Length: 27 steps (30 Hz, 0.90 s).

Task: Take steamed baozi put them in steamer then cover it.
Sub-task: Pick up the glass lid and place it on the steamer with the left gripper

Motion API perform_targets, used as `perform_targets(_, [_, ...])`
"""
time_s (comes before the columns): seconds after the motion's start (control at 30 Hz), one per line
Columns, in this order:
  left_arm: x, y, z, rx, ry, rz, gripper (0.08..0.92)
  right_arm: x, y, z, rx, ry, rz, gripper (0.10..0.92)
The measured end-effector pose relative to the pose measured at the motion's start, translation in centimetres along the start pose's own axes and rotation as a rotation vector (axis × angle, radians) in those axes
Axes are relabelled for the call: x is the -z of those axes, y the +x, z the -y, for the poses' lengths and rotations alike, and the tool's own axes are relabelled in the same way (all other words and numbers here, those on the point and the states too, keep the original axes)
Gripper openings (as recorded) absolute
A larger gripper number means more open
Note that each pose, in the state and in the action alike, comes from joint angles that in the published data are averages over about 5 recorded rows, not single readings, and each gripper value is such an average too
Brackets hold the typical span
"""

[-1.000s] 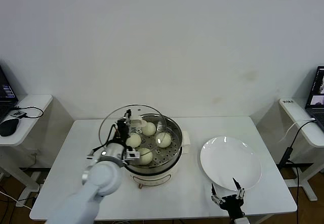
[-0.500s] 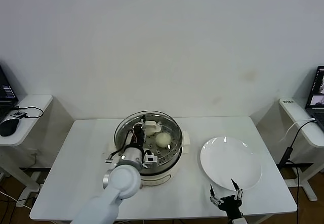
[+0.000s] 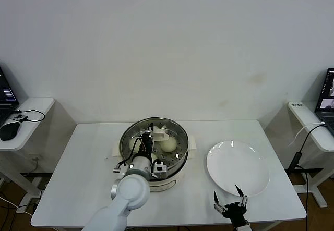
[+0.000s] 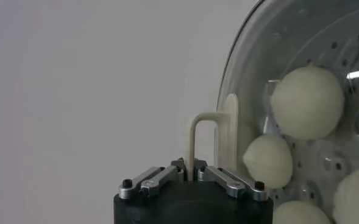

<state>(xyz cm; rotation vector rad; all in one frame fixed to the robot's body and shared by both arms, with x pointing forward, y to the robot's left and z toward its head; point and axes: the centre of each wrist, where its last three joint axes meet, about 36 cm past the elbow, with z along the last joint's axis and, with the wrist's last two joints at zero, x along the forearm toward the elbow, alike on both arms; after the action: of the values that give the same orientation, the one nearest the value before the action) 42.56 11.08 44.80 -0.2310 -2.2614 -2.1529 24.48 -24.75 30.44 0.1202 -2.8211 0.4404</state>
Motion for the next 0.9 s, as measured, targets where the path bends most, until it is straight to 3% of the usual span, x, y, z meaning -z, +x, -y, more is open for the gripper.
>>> perform_targets(0.9, [0.05,-0.52,1.0,0.014,-0.005,-0.012,0.156,-0.23,0.06,-0.48,0.018,0.0,-0.002,0.823])
